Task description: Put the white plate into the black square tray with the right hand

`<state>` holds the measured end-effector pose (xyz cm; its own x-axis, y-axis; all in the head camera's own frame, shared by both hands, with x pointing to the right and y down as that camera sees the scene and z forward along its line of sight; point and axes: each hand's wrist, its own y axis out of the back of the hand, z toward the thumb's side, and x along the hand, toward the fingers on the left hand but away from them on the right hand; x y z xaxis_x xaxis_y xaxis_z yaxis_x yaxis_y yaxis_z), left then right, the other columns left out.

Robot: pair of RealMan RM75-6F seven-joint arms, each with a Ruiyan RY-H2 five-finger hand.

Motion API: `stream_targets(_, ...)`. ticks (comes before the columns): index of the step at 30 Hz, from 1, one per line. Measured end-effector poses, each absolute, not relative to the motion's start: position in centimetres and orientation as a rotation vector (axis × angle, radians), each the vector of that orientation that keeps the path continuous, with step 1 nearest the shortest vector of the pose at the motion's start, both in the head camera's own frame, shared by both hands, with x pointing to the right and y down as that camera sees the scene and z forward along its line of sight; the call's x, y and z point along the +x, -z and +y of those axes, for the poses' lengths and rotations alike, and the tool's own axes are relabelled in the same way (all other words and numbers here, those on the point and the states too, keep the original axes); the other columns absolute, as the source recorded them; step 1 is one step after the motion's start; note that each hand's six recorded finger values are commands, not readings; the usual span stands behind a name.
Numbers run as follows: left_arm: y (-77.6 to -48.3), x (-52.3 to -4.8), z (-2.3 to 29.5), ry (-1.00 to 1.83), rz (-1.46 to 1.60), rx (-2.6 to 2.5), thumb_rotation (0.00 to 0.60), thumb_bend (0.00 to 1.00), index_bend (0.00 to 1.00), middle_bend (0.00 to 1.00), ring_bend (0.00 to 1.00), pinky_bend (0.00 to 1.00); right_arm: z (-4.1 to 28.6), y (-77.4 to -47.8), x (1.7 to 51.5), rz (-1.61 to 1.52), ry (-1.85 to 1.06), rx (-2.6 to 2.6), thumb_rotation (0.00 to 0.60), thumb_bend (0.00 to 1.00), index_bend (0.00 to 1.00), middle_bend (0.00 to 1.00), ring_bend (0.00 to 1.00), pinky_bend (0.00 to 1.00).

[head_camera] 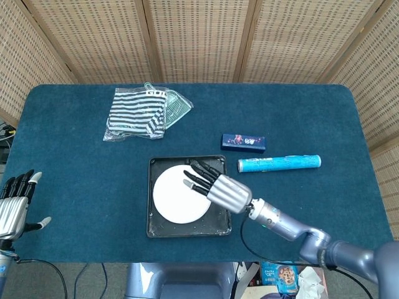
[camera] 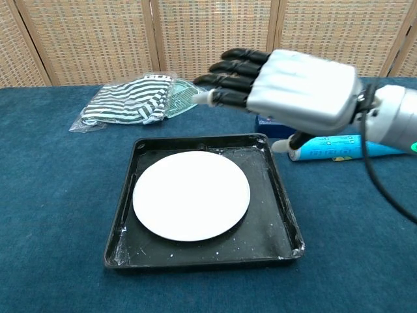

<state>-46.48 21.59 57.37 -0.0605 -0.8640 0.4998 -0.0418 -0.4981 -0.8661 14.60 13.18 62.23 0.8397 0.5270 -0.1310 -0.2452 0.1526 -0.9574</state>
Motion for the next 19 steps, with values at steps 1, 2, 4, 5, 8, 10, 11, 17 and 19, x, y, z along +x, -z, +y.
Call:
stream_targets(1, -57.2, -46.4, 21.6, 1.623, 0.987, -1.567, 0.6, 0.0, 0.0, 0.0, 0.0, 0.0, 13.0, -61.8, 15.7, -0.271, -0.589, -1.305, 0.6, 0.0, 0.0, 0.0, 0.0, 0.0)
stream_targets(2, -57.1, -46.4, 21.7, 1.619, 0.988, -1.565, 0.6, 0.0, 0.0, 0.0, 0.0, 0.0, 12.8, -61.3, 17.3, -0.292, -0.629, -1.305, 0.6, 0.0, 0.0, 0.0, 0.0, 0.0)
stream_targets(4, -56.9, -46.2, 21.8, 1.605, 0.987, -1.559, 0.6, 0.0, 0.0, 0.0, 0.0, 0.0, 12.6, -60.6, 20.0, -0.324, -0.698, -1.3, 0.6, 0.0, 0.0, 0.0, 0.0, 0.0)
stream_targets(5, -56.8, -46.1, 21.9, 1.599, 0.987, -1.558, 0.6, 0.0, 0.0, 0.0, 0.0, 0.0, 12.5, -60.1, 21.9, -0.348, -0.745, -1.296, 0.6, 0.0, 0.0, 0.0, 0.0, 0.0)
stream_targets(8, -56.3, -45.8, 22.2, 1.58, 0.993, -1.554, 0.6, 0.0, 0.0, 0.0, 0.0, 0.0, 12.7, -59.0, 26.1, -0.423, -0.852, -1.293, 0.6, 0.0, 0.0, 0.0, 0.0, 0.0)
stream_targets(10, -56.0, -45.7, 22.3, 1.566, 0.998, -1.548, 0.6, 0.0, 0.0, 0.0, 0.0, 0.0, 13.2, -58.5, 28.2, -0.484, -0.914, -1.3, 0.6, 0.0, 0.0, 0.0, 0.0, 0.0)
stream_targets(11, -55.8, -45.7, 22.4, 1.56, 1.0, -1.545, 0.6, 0.0, 0.0, 0.0, 0.0, 0.0, 13.7, -58.2, 29.5, -0.529, -0.959, -1.309, 0.6, 0.0, 0.0, 0.0, 0.0, 0.0)
stream_targets(17, -55.1, -45.5, 22.8, 1.536, 1.005, -1.493, 0.6, 0.0, 0.0, 0.0, 0.0, 0.0, 16.5, -57.2, 35.7, -0.796, -1.178, -1.391, 0.6, 0.0, 0.0, 0.0, 0.0, 0.0)
stream_targets(19, -54.9, -45.4, 23.0, 1.525, 1.006, -1.488, 0.6, 0.0, 0.0, 0.0, 0.0, 0.0, 17.6, -56.8, 37.3, -0.884, -1.229, -1.402, 0.6, 0.0, 0.0, 0.0, 0.0, 0.0)
